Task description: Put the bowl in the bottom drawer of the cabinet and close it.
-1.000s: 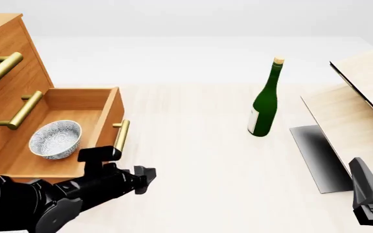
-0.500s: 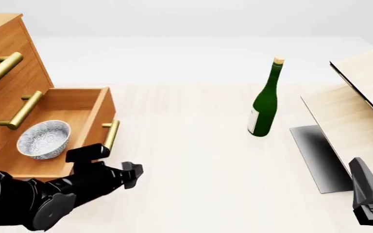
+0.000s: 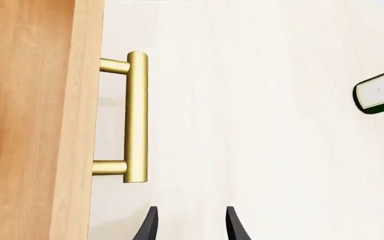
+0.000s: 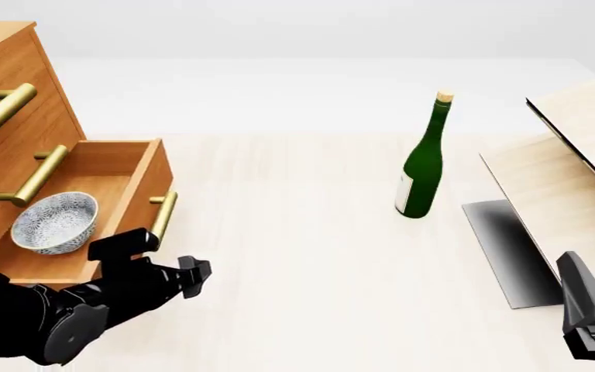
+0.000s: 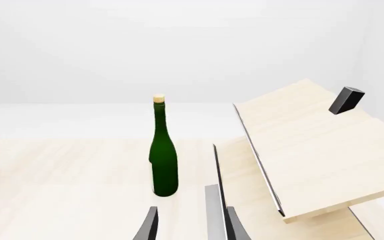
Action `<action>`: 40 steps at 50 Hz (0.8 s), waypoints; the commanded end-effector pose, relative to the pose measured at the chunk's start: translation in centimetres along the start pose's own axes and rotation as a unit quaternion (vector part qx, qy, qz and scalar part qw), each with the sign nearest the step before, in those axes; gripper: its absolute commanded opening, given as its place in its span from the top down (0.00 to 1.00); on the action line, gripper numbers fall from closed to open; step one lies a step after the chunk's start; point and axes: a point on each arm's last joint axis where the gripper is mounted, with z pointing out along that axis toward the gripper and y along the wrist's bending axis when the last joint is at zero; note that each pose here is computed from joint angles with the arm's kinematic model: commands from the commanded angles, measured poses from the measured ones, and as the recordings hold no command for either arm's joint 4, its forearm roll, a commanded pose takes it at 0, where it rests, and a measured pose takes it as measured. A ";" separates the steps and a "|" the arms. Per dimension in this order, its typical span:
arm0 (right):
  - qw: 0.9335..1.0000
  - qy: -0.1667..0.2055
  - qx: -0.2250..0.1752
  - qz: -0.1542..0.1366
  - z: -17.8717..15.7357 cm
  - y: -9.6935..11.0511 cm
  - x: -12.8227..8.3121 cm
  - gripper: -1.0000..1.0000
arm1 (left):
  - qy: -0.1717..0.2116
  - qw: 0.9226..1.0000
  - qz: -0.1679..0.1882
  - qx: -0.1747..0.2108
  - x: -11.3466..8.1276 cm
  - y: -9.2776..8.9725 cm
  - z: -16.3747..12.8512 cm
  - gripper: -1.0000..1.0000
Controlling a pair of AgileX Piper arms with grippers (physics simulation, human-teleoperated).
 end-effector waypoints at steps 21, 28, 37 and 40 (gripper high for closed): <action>1.000 0.000 0.000 0.000 0.0 0.0 0.0 0.00 | -0.020 0.999 -0.015 -0.047 -1.0 2.7 -1.1 0.00; 1.000 0.000 0.000 0.000 0.0 0.0 0.0 0.00 | -0.024 0.998 -0.015 -0.053 -1.1 3.0 -1.6 0.00; 1.000 0.000 0.000 0.000 0.0 0.0 0.0 0.00 | -0.029 0.998 -0.014 -0.060 -1.2 3.4 -2.0 0.00; 1.000 0.000 0.000 0.000 0.0 0.0 0.0 0.00 | -0.032 0.997 -0.011 -0.064 -1.3 3.6 -2.2 0.00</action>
